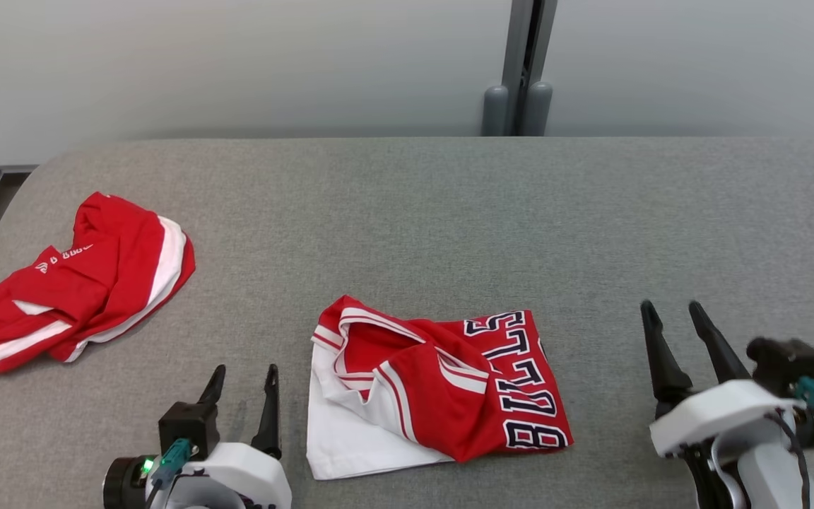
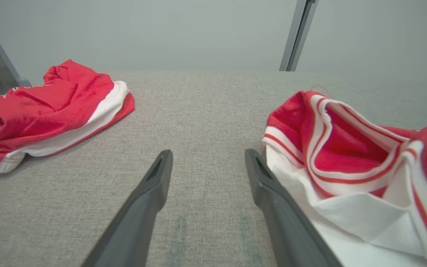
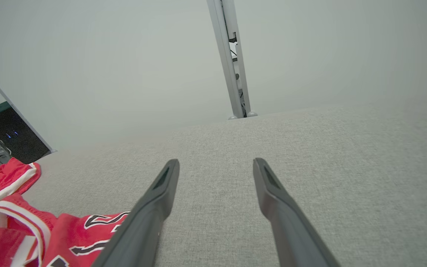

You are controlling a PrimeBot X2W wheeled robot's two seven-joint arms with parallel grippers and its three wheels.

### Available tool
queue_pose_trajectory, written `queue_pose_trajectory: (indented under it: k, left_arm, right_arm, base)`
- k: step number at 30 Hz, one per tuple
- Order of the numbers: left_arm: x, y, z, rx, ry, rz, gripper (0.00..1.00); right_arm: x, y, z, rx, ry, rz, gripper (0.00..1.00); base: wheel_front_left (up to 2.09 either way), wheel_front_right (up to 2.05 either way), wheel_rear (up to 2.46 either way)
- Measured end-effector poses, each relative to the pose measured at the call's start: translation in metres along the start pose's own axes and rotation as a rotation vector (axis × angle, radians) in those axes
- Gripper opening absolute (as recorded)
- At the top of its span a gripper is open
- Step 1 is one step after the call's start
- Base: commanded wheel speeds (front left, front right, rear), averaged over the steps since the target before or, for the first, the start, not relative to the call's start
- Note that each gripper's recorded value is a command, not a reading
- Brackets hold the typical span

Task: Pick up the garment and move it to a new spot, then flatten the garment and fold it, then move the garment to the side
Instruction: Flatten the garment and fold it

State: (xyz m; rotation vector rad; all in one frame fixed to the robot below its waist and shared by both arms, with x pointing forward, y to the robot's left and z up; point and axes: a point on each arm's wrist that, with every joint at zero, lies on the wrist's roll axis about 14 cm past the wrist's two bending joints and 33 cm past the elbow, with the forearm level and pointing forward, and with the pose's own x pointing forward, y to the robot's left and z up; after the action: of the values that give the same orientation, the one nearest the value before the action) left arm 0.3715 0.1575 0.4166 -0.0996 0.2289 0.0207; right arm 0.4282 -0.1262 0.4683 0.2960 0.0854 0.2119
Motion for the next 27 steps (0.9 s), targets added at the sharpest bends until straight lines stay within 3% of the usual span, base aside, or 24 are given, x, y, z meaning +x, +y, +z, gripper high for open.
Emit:
queue_pose_trajectory:
  k: [17, 24, 27]
  left_arm:
    - [-0.026, 0.013, -0.002, 0.009, -0.022, 0.040, 1.00]
    - [-0.030, 0.015, -0.003, 0.005, -0.022, 0.045, 1.00]
    - [-0.029, 0.013, -0.007, -0.005, -0.009, 0.037, 1.00]
  right_arm:
    - [-0.055, -0.018, -0.013, -0.104, 0.010, -0.097, 1.00]
    - [-0.055, -0.014, -0.014, -0.098, 0.012, -0.087, 1.00]
    - [-0.049, 0.003, -0.021, -0.101, 0.031, -0.032, 1.00]
  base:
    - [0.00, 0.00, 0.00]
    - [0.00, 0.00, 0.00]
    - [0.00, 0.00, 0.00]
